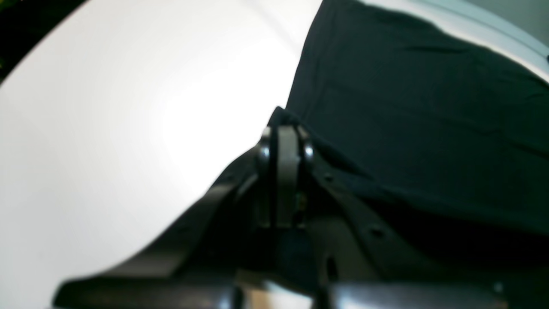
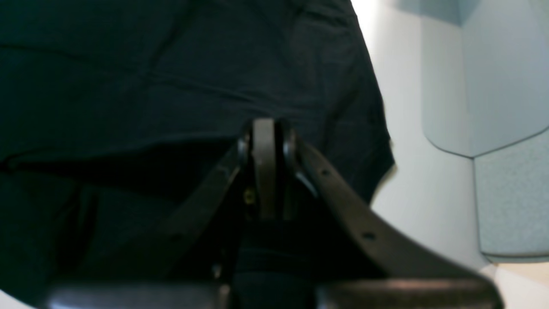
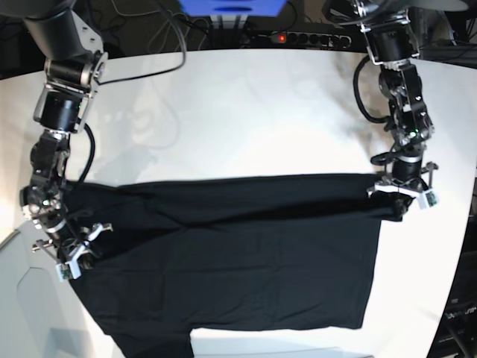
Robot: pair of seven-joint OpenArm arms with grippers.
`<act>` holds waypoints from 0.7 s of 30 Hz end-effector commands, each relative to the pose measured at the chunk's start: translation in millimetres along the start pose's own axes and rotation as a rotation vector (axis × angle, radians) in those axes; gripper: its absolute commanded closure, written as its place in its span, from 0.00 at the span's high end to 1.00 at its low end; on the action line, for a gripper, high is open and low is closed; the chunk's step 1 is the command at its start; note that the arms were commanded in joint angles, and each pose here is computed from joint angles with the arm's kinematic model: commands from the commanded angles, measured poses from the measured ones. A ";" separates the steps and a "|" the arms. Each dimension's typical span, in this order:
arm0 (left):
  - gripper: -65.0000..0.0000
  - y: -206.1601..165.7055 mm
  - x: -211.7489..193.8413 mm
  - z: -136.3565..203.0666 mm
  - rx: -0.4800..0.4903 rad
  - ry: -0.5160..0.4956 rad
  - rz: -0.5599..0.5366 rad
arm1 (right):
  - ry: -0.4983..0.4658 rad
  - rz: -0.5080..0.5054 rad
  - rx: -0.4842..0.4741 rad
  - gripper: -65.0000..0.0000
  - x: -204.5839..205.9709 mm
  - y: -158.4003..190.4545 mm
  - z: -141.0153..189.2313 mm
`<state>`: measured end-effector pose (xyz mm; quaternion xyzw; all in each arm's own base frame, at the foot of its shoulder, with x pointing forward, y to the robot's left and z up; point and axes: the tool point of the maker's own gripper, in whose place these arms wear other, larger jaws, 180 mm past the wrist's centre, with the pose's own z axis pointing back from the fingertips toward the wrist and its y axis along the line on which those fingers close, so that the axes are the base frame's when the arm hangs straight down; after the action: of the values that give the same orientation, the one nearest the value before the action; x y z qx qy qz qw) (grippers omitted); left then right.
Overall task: Fold the T-shirt properly
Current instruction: 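Lift the shoulder edge and pull both grippers toward the hem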
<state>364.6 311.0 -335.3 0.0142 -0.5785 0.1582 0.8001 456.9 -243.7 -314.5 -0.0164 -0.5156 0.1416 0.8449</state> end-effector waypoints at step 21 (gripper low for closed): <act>0.71 -0.2 -9.3 13.5 -0.010 0.076 -0.011 | -0.049 0.035 -0.027 0.62 3.9 -4.5 19.2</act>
<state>337.7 300.8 -361.8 0.0051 -0.5157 0.1563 0.8424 429.1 -243.8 -330.5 -0.0259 -0.5021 0.1520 0.8510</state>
